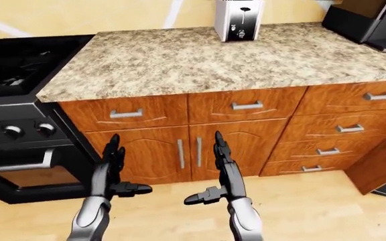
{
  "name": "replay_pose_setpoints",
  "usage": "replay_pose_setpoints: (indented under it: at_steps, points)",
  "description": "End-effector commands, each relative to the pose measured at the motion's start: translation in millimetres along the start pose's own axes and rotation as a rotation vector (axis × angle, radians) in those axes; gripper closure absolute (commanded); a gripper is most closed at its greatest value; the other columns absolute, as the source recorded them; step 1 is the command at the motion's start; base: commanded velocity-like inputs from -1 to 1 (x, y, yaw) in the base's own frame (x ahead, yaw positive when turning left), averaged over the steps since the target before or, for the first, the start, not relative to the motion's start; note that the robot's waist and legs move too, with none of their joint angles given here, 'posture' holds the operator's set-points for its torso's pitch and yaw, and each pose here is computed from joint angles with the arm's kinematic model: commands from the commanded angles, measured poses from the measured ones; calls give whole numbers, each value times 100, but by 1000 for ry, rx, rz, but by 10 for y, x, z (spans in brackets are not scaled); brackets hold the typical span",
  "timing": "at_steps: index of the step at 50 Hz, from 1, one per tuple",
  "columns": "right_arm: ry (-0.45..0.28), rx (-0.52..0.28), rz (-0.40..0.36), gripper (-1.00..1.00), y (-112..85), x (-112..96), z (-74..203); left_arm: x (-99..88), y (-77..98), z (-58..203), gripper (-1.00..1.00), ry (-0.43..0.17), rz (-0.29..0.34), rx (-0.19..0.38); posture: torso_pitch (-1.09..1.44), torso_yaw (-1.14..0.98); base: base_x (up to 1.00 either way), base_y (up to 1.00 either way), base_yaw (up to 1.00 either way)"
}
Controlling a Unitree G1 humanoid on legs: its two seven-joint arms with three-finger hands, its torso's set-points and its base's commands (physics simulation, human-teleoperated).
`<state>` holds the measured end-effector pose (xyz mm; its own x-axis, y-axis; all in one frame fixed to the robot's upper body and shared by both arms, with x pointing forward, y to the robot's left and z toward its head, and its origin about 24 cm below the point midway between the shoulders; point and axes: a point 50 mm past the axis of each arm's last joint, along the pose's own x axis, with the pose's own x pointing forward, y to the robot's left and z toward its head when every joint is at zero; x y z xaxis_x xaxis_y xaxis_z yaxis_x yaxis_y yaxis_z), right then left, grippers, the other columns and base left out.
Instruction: Navigate to the stove.
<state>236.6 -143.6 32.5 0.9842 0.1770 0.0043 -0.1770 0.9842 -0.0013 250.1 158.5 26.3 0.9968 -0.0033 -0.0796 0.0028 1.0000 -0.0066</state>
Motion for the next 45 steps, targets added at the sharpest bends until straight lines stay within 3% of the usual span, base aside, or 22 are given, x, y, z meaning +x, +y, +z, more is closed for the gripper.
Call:
replay_pose_setpoints:
  at_steps: [1,45]
  points:
    - [-87,-8,14,-100,26,46,152,27,13,153,-100,-80,3,6,0,0,0,0,24]
    - [-80,-25,19,-100,39,54,158,27,13,153,-100,-80,3,6,0,0,0,15,3]
